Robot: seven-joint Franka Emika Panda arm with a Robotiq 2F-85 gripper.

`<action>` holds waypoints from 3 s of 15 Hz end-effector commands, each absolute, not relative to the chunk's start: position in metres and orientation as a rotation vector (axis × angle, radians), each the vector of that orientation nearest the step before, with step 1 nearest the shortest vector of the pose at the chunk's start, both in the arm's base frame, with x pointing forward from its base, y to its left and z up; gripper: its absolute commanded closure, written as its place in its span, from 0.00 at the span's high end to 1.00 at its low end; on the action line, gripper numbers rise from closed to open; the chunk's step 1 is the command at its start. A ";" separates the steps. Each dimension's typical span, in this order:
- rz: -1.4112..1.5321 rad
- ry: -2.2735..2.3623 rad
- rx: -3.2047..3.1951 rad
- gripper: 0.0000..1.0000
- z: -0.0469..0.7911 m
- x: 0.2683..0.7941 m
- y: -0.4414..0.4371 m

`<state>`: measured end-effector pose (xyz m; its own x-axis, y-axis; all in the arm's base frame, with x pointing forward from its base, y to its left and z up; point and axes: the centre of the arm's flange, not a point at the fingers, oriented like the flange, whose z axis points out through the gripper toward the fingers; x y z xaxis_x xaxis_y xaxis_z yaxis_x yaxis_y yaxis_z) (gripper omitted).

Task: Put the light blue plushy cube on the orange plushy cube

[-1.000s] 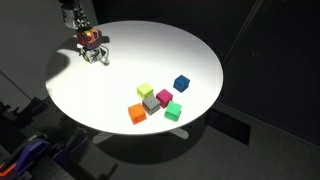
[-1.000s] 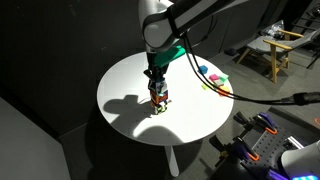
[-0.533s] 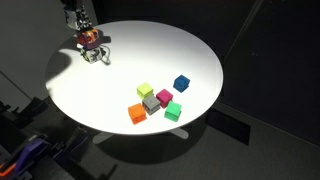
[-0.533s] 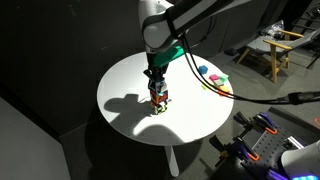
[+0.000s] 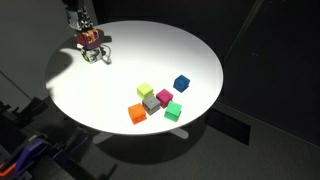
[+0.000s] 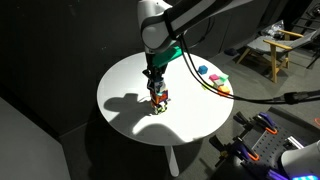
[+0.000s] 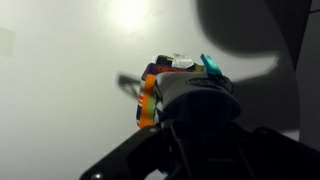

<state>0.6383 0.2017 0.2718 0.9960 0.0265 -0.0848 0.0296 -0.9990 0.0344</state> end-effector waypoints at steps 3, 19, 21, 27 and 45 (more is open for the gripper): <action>-0.133 0.037 3.114 0.09 0.270 0.651 0.199; -0.156 0.055 3.117 0.99 0.262 0.647 0.193; -0.156 0.060 3.117 1.00 0.263 0.646 0.193; -0.138 0.100 3.129 1.00 0.271 0.641 0.196; -0.066 0.159 3.129 1.00 0.310 0.627 0.207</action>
<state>0.6405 0.2097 0.2949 0.9944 0.0945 -0.0476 0.0952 -0.9954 0.0116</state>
